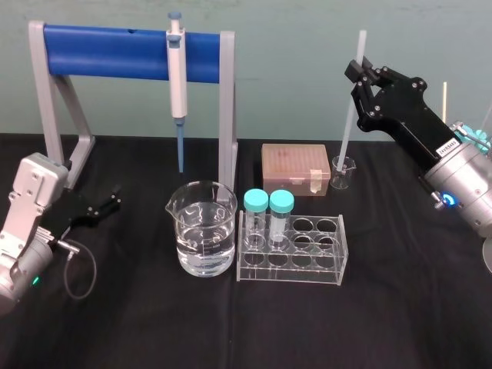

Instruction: Pick up the stirring rod with one hand, then place it down.

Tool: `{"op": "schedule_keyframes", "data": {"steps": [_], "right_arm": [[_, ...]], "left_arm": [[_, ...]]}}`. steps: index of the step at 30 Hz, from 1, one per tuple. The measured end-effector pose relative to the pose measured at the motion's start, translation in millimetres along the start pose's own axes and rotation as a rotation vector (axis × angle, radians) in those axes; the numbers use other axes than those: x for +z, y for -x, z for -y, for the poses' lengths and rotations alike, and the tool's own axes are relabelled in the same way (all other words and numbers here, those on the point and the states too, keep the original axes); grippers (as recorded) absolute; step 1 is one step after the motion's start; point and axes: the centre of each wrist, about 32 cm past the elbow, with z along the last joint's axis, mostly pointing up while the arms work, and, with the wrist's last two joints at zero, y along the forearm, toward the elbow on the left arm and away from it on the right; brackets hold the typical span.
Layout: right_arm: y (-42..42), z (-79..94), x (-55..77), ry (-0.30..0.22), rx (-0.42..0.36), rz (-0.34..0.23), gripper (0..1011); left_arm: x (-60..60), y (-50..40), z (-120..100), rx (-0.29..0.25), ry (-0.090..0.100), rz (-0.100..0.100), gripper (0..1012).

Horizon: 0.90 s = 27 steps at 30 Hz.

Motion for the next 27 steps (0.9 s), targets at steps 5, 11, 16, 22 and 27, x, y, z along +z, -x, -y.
{"op": "schedule_keyframes", "data": {"steps": [5,11,16,22,27], "right_arm": [[0.7,0.8,1.2,-0.002,-0.003,0.007,70],[2.1,1.3,0.5,0.001,-0.005,0.009,70],[2.8,1.2,0.0,0.005,-0.005,0.008,70],[2.7,1.4,-0.9,0.011,-0.004,0.006,70],[2.5,1.8,-1.9,0.015,0.0,0.003,70]], "left_arm": [[0.0,0.0,0.0,0.0,0.0,0.0,1000],[0.0,0.0,0.0,0.0,0.0,0.0,1000],[0.0,0.0,0.0,0.0,0.0,0.0,1000],[0.0,0.0,0.0,0.0,0.0,0.0,1000],[0.0,0.0,0.0,0.0,0.0,0.0,1000]]}}
